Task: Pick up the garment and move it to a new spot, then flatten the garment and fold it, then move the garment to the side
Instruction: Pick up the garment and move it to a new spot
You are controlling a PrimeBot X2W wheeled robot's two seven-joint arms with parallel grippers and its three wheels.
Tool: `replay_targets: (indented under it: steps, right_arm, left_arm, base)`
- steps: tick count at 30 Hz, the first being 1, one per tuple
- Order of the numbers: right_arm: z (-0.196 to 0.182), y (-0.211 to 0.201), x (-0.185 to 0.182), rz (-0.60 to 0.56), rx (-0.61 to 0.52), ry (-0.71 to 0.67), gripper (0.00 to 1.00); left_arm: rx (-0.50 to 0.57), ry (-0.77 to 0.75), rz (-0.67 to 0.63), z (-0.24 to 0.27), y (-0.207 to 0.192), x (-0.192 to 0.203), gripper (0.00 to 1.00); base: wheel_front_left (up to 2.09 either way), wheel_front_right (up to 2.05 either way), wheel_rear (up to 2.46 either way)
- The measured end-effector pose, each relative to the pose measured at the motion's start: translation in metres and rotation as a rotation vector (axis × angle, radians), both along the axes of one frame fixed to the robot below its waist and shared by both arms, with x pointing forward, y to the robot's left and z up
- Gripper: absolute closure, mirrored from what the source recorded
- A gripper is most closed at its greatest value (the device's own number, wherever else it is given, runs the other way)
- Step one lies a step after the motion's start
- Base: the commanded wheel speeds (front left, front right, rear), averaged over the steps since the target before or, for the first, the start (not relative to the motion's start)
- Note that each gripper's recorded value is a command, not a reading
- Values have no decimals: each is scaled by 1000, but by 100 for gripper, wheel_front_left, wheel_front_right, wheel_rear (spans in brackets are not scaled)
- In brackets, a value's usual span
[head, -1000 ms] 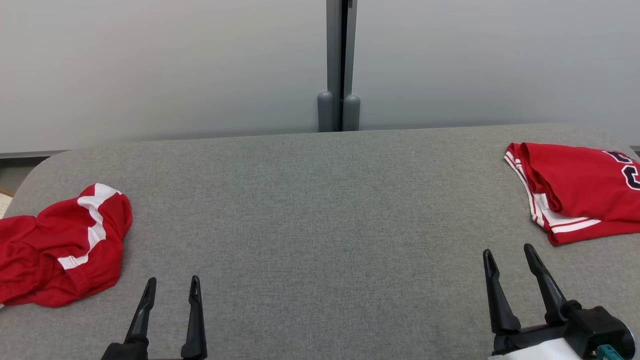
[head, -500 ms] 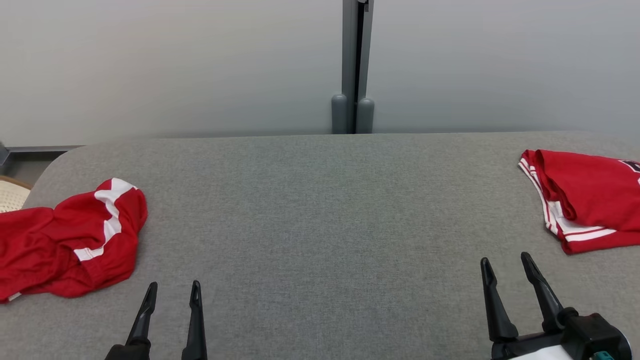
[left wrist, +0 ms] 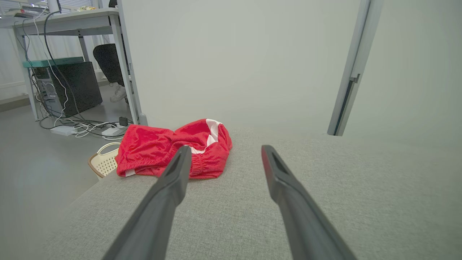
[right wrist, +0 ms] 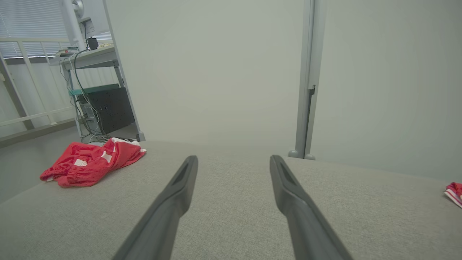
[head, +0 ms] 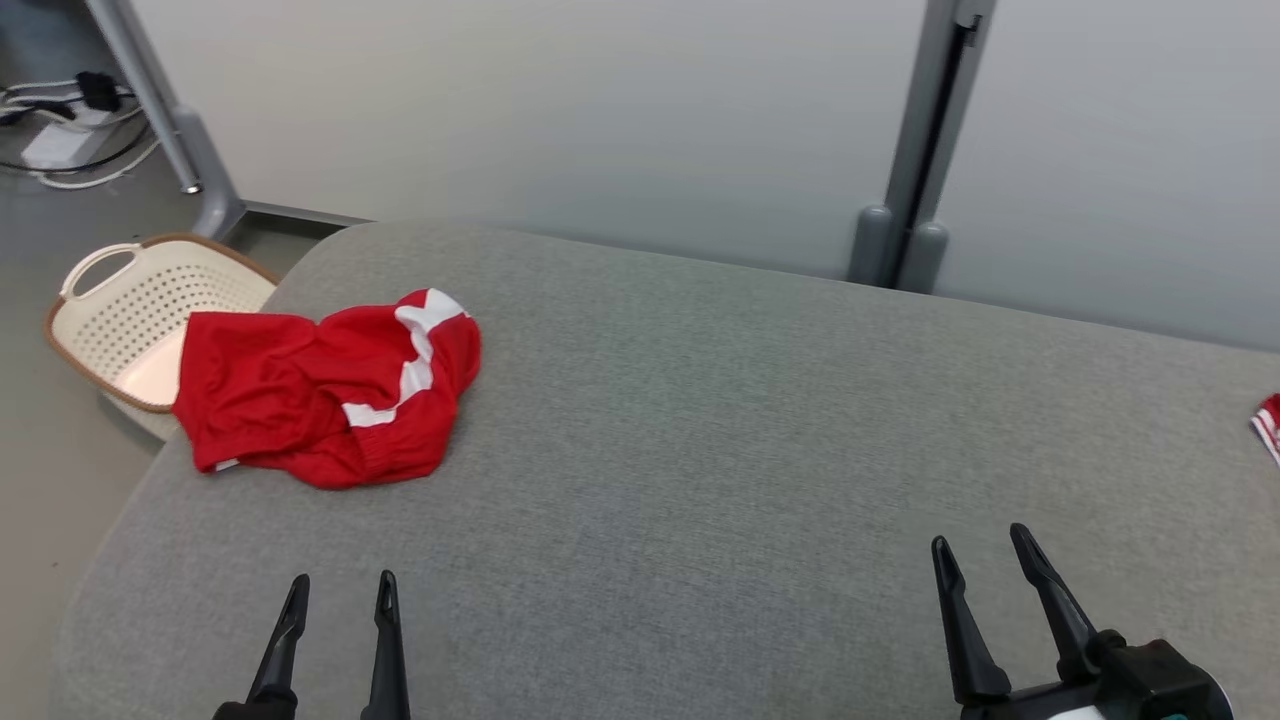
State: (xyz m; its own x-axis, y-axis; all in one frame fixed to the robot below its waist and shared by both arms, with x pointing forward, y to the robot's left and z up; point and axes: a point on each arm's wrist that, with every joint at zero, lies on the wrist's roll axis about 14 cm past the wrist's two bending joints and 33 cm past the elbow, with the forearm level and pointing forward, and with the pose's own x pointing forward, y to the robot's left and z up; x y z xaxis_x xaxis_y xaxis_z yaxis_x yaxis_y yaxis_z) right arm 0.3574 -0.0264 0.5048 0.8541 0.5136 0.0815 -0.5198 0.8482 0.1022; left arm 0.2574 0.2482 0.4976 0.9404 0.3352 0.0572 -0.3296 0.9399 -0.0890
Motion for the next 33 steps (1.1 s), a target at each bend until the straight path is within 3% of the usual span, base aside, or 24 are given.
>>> replay_targets:
  steps: [10,18,25,33]
  right_arm:
    - [3,69,-5,211,4,-3,0]
    - [-7,90,4,290,6,20,0]
    - [-26,84,23,303,-30,40,0]
    - [-58,60,65,262,-77,56,0]
  left_arm:
    - [-10,-10,222,2,43,-56,0]
    - [-10,-10,307,8,59,-60,0]
    - [72,-100,261,48,85,-5,0]
    - [143,-30,92,56,112,116,0]
  base:
    - [0,0,0]
    - [0,0,0]
    - [0,0,0]
    - [0,0,0]
